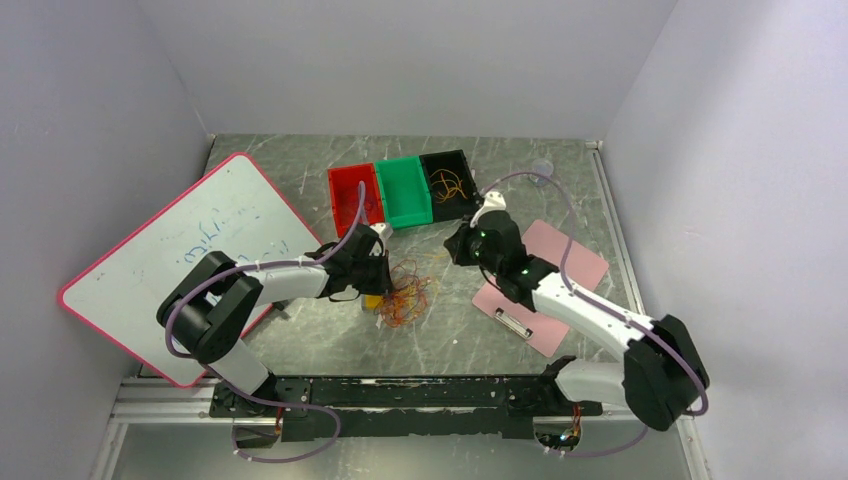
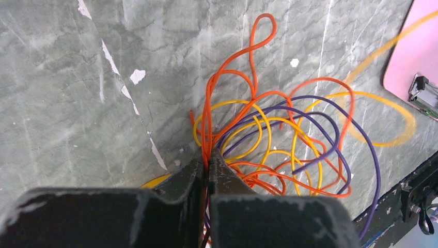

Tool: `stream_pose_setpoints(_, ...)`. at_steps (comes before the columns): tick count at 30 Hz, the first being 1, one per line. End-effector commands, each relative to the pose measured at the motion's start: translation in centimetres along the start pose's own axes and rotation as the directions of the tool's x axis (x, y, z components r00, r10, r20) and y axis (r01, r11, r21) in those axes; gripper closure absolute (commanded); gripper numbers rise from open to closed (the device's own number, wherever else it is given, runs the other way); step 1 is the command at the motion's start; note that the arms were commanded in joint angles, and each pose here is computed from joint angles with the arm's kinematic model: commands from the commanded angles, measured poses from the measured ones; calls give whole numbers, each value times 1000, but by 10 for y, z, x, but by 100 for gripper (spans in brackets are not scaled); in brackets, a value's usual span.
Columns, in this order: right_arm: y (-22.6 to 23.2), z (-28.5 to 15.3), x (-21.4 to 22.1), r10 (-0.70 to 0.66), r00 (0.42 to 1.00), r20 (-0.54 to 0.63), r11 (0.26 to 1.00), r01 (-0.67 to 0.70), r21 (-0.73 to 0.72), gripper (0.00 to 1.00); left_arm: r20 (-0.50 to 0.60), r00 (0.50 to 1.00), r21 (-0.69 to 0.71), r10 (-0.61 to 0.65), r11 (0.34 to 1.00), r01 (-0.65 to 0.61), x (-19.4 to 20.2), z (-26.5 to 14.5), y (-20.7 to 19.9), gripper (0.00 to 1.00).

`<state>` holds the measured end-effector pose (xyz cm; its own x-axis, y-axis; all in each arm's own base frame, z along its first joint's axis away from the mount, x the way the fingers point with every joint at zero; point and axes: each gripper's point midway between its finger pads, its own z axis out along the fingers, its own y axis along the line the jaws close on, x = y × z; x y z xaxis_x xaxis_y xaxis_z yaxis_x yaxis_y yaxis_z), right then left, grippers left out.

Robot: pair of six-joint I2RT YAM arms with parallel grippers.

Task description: Untangle the cables

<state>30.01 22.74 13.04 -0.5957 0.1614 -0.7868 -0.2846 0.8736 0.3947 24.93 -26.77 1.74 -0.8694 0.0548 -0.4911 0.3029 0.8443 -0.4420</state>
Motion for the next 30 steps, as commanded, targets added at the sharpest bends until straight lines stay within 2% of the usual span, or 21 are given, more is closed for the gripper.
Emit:
stream_pose_setpoints(1, -8, -23, -41, -48, 995, 92, 996, 41, 84, 100, 21, 1000, -4, 18, 1000, -18, -8, 3, -1, 93)
stream_pose_setpoints(19, 9, -112, -160, -116, 921, 372, 986, 62, 154, 100, 13, 1000, -11, 20, 1000, -20, -4, 4, 2, 93)
stream_pose_setpoints(30, 19, -202, -251, -204, 800, 564, 966, 69, 251, 100, 11, 1000, -16, 20, 1000, -19, -2, 5, 5, 93)
